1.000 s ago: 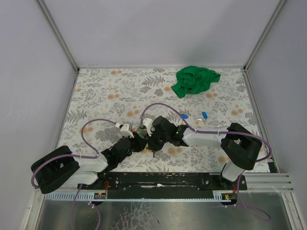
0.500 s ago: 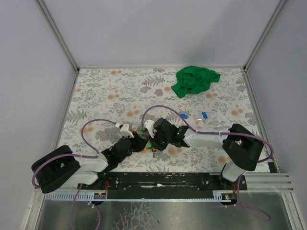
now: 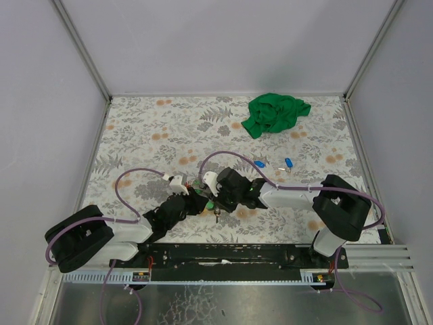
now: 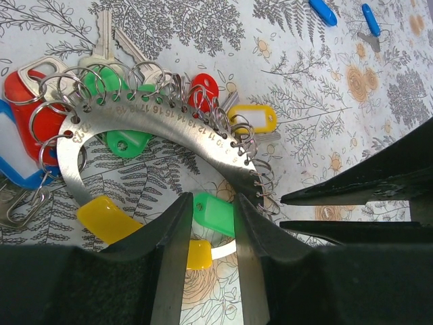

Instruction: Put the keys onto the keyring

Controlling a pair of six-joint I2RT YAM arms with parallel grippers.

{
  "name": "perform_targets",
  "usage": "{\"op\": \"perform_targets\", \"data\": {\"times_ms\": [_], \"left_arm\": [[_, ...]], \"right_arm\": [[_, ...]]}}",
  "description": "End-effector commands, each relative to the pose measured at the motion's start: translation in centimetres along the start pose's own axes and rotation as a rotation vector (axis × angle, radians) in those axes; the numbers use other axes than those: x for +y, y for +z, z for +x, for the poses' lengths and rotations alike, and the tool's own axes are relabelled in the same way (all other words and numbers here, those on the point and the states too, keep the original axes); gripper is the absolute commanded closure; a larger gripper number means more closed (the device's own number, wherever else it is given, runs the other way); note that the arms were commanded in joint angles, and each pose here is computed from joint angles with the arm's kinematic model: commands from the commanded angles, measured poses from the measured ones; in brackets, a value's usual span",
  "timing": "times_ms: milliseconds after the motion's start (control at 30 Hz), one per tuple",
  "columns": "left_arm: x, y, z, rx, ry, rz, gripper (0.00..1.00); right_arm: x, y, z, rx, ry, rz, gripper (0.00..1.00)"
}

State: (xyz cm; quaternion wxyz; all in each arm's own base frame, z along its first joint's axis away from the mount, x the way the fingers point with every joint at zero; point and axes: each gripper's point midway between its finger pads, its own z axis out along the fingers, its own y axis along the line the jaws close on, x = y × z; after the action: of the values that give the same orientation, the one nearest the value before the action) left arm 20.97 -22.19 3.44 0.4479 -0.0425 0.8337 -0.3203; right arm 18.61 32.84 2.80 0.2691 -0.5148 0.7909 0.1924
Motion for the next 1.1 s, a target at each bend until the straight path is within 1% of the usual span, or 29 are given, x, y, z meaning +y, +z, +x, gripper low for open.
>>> {"op": "perform_targets", "data": {"times_ms": [0, 200, 233, 467, 700, 767, 800, 900, 1067], "left_arm": [[-0.2, 0.3, -0.4, -0.01, 0.004, 0.001, 0.7], [-0.2, 0.3, -0.3, -0.004, 0.005, 0.003, 0.7], [-0.2, 0.3, -0.4, -0.006, 0.005, 0.004, 0.7], [-0.4, 0.3, -0.5, -0.005, 0.01, 0.012, 0.7], [-0.8, 0.2, -0.6, -0.009, 0.033, 0.039, 0.7], [-1.1, 0.0, -0.8, -0.017, 0.045, 0.06, 0.7], [-1.3, 0.0, -0.9, -0.021, 0.055, 0.072, 0.7], [-2.1, -0.1, -1.3, -0.036, 0.093, 0.113, 0.7], [-3.2, -0.2, -2.0, -0.066, 0.147, 0.171, 0.71]], "right_arm": [[-0.2, 0.3, -1.2, -0.038, -0.03, -0.003, 0.73], [-0.3, 0.5, -1.5, -0.048, -0.041, -0.002, 0.73], [-0.3, 1.1, -0.8, -0.028, -0.038, -0.005, 0.73], [-0.9, 1.6, -0.5, -0.022, -0.047, 0.021, 0.74], [-1.1, 0.6, -0.5, -0.004, -0.063, 0.034, 0.87], [-1.1, 0.4, -0.2, 0.018, -0.068, 0.032, 0.91], [-1.0, -0.4, -0.8, 0.005, -0.075, 0.033, 0.93], [-0.8, -1.2, -1.1, 0.023, -0.086, 0.019, 0.95], [-0.4, -1.9, -0.9, 0.07, -0.084, -0.018, 0.95]]}}
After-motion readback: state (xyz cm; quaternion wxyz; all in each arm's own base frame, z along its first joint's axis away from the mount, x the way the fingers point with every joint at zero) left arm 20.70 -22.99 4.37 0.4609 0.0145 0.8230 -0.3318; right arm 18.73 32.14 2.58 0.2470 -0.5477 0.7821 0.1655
